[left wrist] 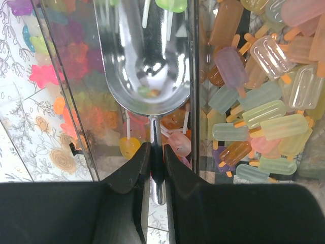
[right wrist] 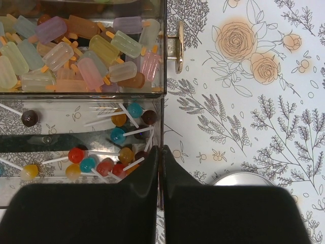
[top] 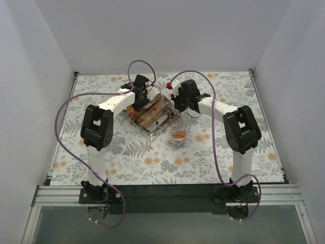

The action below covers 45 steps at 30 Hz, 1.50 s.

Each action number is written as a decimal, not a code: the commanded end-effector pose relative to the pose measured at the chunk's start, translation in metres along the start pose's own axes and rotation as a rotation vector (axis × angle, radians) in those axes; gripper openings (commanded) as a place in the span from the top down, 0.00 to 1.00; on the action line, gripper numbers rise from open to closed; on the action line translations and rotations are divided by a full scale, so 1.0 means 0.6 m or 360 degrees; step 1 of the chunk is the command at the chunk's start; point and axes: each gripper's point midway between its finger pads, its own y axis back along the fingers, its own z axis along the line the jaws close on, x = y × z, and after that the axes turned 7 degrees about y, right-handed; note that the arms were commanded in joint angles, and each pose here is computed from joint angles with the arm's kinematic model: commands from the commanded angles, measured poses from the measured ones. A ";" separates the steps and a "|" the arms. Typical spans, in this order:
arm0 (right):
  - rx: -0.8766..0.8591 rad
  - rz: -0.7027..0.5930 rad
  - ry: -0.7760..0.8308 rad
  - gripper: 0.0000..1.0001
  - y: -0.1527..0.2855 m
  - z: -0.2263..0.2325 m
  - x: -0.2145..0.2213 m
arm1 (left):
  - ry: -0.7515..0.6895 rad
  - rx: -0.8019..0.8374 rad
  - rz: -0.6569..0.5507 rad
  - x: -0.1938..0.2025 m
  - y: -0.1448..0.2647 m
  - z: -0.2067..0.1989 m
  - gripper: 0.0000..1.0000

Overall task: Pack the candies
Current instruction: Scoop the fake candies from the storage box.

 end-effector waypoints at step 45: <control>0.0074 -0.0183 0.0007 0.64 0.044 -0.012 -0.047 | 0.0204 0.0221 -0.0500 -0.046 0.103 -0.041 1.00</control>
